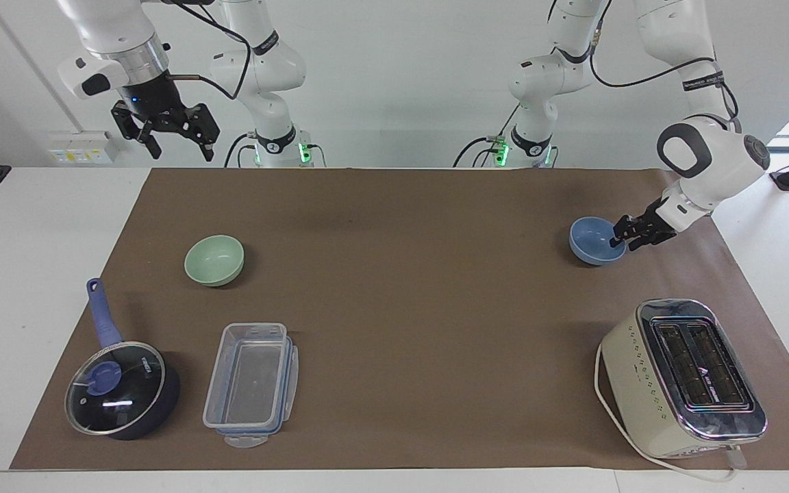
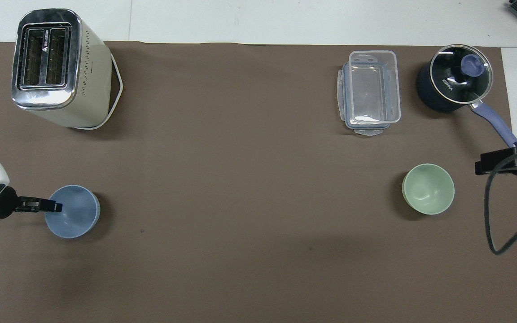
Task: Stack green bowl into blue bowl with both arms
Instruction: 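Reach the left gripper to the blue bowl rim and grasp it, then slide the blue bowl toward the table center while the right gripper reaches the green bowl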
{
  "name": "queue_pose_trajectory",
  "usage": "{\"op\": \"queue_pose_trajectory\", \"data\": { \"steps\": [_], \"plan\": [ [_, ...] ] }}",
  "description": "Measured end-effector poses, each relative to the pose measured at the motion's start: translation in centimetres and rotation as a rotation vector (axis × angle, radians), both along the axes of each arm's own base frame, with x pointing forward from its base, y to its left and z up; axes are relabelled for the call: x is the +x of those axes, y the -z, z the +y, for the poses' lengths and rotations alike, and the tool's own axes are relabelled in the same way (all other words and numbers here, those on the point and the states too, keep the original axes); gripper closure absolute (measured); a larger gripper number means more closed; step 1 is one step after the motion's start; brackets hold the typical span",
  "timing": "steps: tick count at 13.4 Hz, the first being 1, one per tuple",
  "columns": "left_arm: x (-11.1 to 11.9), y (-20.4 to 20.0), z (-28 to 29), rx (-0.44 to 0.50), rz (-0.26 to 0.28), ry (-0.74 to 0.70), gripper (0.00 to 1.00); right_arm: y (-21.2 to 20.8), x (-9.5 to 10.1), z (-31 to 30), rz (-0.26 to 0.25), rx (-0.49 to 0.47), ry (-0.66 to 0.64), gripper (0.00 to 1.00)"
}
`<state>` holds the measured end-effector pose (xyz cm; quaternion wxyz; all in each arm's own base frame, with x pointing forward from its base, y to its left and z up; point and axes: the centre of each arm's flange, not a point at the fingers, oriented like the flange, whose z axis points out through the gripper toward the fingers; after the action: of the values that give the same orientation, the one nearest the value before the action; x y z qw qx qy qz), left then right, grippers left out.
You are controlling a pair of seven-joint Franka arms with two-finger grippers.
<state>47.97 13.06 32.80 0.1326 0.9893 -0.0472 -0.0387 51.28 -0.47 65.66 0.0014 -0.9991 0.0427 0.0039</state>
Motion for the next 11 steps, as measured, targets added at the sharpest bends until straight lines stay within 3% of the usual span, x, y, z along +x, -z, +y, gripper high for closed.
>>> {"op": "queue_pose_trajectory", "data": {
  "steps": [3, 4, 7, 11],
  "plan": [
    [-0.5, 0.0, -0.3, -0.016, 0.029, 0.007, 0.75, 0.0, 0.0, -0.6, 0.000, 0.000, 0.011, 0.00],
    [-0.7, 0.0, -0.4, -0.024, 0.043, 0.011, 0.92, 0.0, 0.0, -0.9, 0.001, 0.000, 0.012, 0.00],
    [-0.9, -0.1, -0.6, -0.033, 0.056, 0.018, 0.96, -0.1, -0.2, -2.5, 0.000, 0.002, -0.005, 0.00],
    [-0.5, -3.2, -3.3, -0.025, 0.010, 0.062, 0.96, 0.0, -0.1, -2.4, -0.007, 0.001, -0.015, 0.00]
  ]
}}
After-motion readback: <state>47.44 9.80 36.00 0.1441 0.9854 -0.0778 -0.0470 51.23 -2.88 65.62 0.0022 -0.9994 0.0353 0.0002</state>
